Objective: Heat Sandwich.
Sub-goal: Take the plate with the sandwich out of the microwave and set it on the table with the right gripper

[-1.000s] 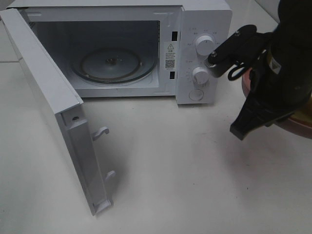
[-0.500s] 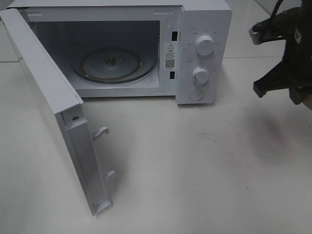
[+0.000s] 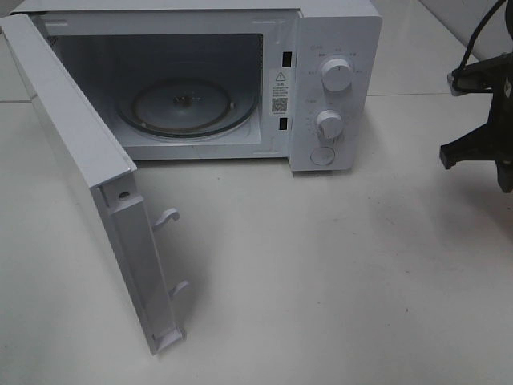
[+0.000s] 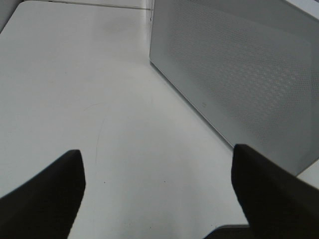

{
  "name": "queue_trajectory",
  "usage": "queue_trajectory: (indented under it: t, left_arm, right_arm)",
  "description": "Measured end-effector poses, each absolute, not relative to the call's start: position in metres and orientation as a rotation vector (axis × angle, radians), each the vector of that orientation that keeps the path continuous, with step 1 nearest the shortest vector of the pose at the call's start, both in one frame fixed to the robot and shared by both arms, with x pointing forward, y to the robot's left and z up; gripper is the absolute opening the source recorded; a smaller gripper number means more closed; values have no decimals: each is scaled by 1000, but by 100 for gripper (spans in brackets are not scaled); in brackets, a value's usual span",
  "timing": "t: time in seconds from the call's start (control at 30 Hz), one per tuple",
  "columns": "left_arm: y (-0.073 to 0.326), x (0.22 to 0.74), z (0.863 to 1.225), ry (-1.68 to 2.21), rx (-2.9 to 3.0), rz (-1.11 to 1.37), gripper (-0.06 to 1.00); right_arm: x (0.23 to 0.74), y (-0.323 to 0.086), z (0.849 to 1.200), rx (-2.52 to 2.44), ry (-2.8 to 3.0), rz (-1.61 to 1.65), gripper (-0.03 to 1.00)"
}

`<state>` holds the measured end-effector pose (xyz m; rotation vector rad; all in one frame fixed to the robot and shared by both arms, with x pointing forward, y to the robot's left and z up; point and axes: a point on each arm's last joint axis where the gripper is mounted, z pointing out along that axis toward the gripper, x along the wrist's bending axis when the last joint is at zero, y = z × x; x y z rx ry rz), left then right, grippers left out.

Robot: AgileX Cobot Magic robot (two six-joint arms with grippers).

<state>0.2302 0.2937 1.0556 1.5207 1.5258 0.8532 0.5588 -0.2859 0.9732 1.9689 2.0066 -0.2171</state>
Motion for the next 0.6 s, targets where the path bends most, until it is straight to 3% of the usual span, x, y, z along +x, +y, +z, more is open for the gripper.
queue_trajectory:
  t: [0.33, 0.6]
  left_arm:
    - [294, 230, 1056, 1526, 1521, 853, 76]
    - [294, 230, 1056, 1526, 1521, 853, 76]
  right_arm:
    - [576, -282, 920, 2037, 2013, -235, 7]
    - [580, -281, 905, 2077, 1981, -227, 7]
